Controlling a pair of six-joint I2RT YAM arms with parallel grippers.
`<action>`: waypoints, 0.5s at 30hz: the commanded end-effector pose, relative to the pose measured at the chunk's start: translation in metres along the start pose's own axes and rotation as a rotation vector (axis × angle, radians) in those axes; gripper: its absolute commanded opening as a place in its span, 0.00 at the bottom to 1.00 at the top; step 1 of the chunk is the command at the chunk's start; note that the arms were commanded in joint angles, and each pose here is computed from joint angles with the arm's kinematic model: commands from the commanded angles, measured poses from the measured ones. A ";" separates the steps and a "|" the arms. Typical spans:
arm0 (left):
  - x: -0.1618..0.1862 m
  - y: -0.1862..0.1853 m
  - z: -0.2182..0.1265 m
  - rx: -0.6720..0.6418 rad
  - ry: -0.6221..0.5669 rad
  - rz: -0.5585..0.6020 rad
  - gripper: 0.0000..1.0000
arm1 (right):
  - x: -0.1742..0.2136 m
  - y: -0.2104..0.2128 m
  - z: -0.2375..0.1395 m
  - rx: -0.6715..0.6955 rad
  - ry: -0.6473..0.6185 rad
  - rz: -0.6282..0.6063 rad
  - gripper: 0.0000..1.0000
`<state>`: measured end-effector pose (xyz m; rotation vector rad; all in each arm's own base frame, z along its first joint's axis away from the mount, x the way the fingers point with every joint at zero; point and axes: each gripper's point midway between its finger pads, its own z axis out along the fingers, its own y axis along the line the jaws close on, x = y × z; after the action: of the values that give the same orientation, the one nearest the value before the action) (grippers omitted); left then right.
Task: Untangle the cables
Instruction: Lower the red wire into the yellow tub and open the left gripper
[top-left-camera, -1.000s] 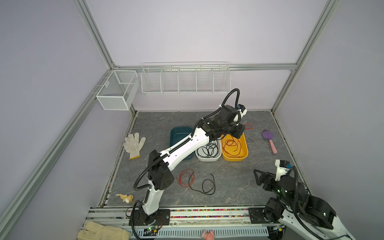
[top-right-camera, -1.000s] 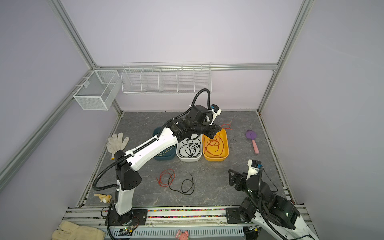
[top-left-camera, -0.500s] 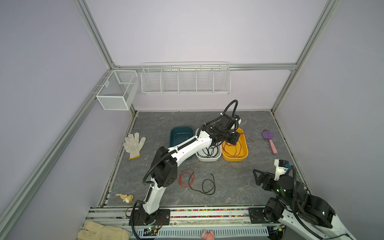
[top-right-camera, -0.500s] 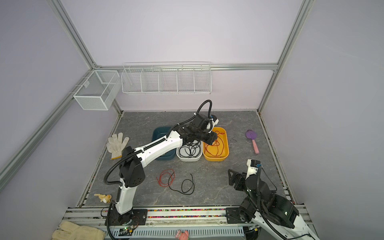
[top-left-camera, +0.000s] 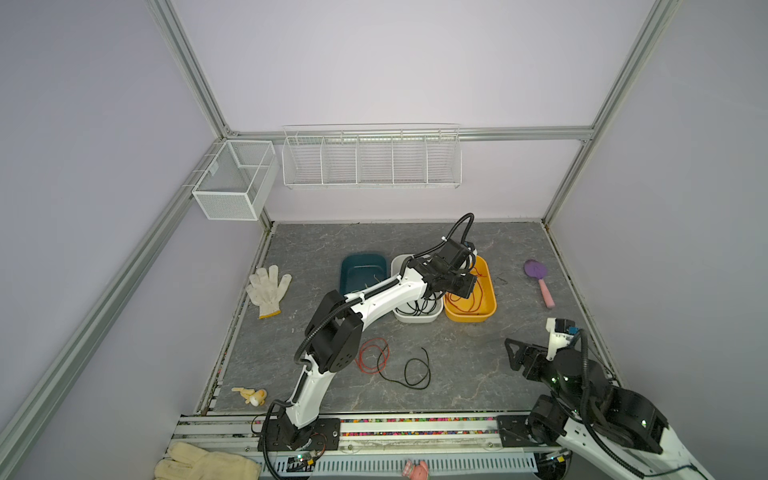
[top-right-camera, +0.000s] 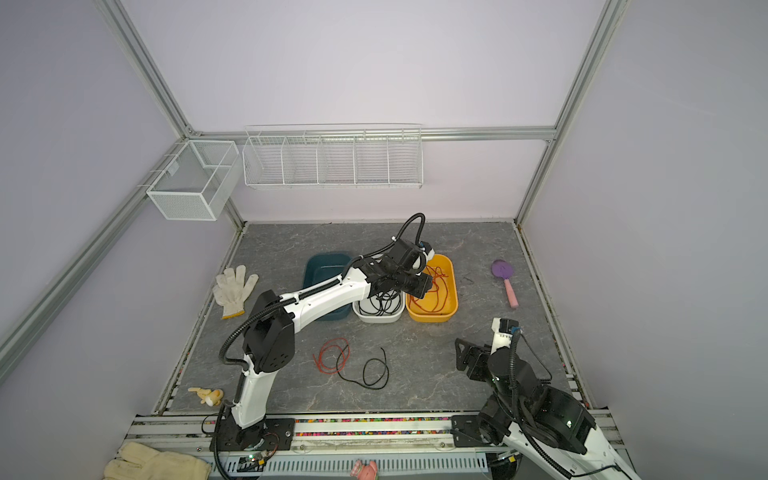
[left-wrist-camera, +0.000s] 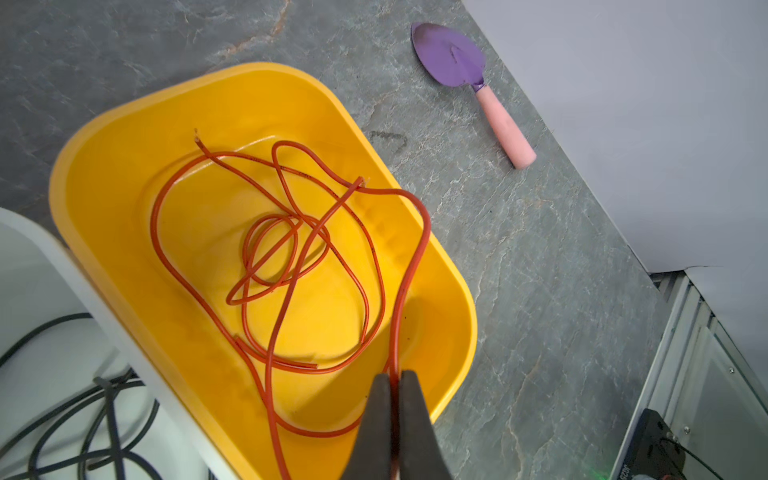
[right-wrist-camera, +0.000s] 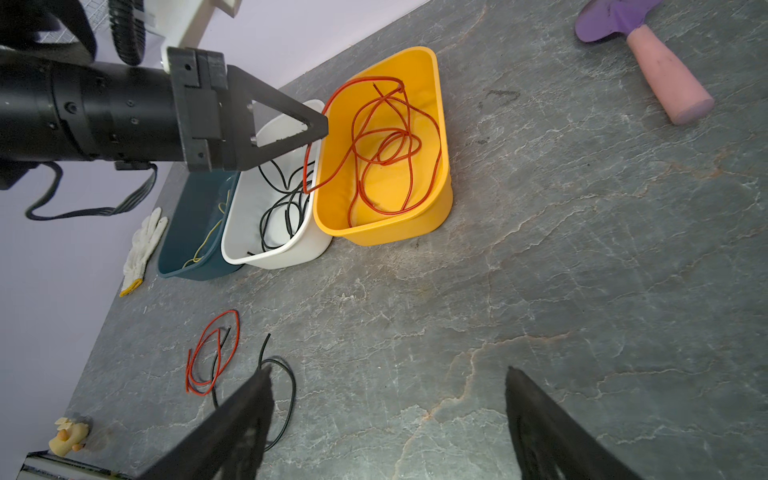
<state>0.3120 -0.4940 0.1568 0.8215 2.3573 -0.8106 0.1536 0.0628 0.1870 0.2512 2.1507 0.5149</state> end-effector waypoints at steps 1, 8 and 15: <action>0.015 0.008 0.016 -0.007 0.033 -0.035 0.00 | 0.002 0.000 0.003 0.011 0.013 -0.005 0.88; 0.028 0.016 0.030 -0.022 0.064 -0.069 0.00 | 0.003 0.000 0.003 0.015 0.017 -0.008 0.88; 0.036 0.022 0.038 -0.041 0.087 -0.086 0.00 | 0.003 0.001 0.003 0.013 0.022 -0.010 0.88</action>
<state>0.3116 -0.4939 0.1230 0.7755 2.4394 -0.8007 0.1546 0.0640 0.1843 0.2468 2.1671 0.4985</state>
